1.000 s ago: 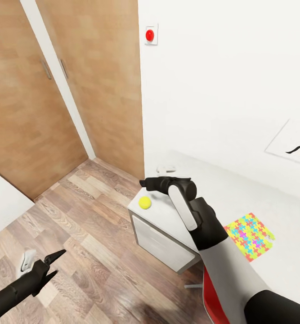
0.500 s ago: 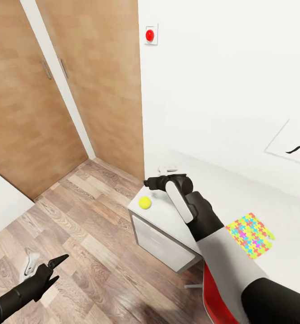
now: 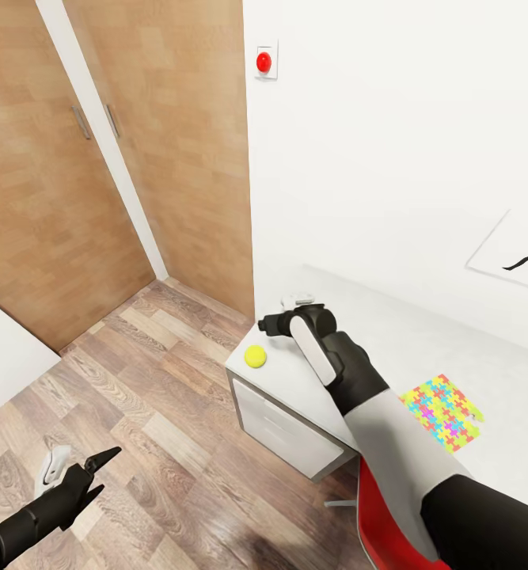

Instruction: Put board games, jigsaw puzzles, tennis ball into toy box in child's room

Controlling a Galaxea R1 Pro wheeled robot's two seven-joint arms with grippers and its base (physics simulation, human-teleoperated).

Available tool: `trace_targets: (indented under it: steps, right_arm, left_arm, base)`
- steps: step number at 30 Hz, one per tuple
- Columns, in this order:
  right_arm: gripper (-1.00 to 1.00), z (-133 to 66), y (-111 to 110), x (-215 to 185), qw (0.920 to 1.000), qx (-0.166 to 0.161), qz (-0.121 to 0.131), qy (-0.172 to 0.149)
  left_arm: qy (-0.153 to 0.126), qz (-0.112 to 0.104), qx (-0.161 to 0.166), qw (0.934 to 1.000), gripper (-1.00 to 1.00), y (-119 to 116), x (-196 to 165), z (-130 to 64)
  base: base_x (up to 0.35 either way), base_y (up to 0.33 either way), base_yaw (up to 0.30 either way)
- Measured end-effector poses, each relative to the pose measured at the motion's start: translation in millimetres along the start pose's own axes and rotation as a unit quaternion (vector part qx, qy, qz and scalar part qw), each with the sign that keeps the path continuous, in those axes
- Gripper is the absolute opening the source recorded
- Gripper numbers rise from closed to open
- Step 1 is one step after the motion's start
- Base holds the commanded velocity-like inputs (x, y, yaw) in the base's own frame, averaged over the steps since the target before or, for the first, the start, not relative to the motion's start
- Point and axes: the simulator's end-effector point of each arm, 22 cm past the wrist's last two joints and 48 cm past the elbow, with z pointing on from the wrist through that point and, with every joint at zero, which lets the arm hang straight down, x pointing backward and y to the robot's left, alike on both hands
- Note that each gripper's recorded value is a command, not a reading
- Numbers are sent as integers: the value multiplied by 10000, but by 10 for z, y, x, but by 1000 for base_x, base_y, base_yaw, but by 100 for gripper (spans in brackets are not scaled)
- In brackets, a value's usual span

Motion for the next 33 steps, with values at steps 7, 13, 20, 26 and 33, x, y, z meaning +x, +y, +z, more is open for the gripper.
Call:
trace_targets:
  steps: [7, 13, 20, 26, 33]
  right_arm:
    - [100, 43, -38, 61, 9998, 73, -70, 161]
    - [100, 51, -6, 87, 9996, 84, -183, 204]
    - [100, 54, 35, 102, 9993, 94, -301, 215]
    - [100, 56, 45, 107, 9992, 101, -332, 216]
    - [100, 58, 47, 108, 9991, 110, -347, 214]
  left_arm:
    - [-18, -6, 8, 10000, 100, -1, -5, -1]
    - [-22, -8, 11, 10000, 100, -2, -5, -1]
    - [-25, -12, 17, 10000, 100, -4, -5, -1]
    - [-24, -17, 21, 10000, 100, -5, -2, 1]
    - [-24, -20, 24, 10000, 100, -6, -1, 1]
  base:
    - [0, 0, 0]
    - [0, 0, 0]
    - [0, 0, 3]
    - [0, 0, 81]
    - [0, 0, 209]
